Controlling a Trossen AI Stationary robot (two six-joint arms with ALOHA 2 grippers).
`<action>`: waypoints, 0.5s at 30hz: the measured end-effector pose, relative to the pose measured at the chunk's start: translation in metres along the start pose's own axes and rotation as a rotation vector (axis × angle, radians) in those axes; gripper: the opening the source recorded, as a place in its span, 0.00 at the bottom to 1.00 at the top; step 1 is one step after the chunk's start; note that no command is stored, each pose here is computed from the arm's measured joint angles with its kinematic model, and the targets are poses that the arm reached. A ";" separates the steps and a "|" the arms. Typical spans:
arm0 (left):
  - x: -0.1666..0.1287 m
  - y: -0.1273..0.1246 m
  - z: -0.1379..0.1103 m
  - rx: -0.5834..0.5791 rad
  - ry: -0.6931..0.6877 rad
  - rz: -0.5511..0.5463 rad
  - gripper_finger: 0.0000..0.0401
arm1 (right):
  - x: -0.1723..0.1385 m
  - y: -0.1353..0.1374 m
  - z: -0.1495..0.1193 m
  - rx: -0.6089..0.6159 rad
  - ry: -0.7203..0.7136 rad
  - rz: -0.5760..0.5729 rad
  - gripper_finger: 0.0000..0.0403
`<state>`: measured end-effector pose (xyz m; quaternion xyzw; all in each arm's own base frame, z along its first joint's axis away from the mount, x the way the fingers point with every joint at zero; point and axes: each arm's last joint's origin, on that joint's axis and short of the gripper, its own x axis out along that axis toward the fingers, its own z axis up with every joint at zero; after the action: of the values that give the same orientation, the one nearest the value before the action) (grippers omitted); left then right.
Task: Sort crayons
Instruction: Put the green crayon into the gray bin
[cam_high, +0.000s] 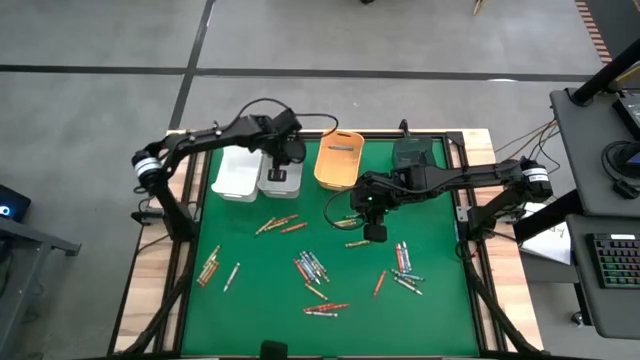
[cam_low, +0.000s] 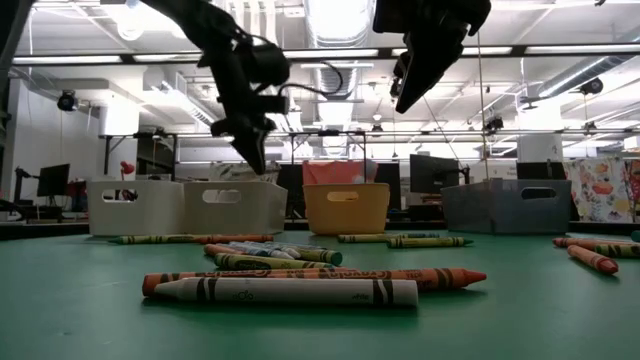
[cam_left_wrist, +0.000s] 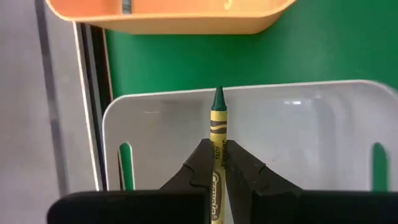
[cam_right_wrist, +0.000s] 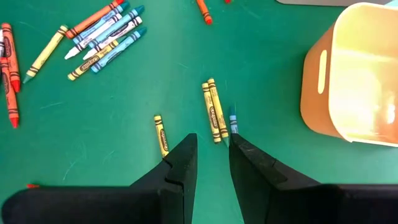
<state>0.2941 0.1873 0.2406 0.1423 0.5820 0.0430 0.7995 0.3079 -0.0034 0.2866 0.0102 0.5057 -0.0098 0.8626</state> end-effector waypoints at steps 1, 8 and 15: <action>0.003 0.003 -0.003 -0.005 0.010 -0.006 0.00 | 0.000 0.000 0.000 -0.002 -0.001 0.000 0.20; 0.026 0.018 -0.018 -0.065 0.022 -0.065 0.00 | 0.000 0.000 0.001 -0.002 -0.006 0.000 0.20; 0.045 0.027 -0.024 -0.089 0.042 -0.074 0.00 | 0.000 0.000 0.001 -0.002 -0.010 0.000 0.20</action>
<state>0.2883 0.2276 0.1998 0.0842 0.6011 0.0422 0.7936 0.3087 -0.0035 0.2870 0.0093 0.5016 -0.0096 0.8650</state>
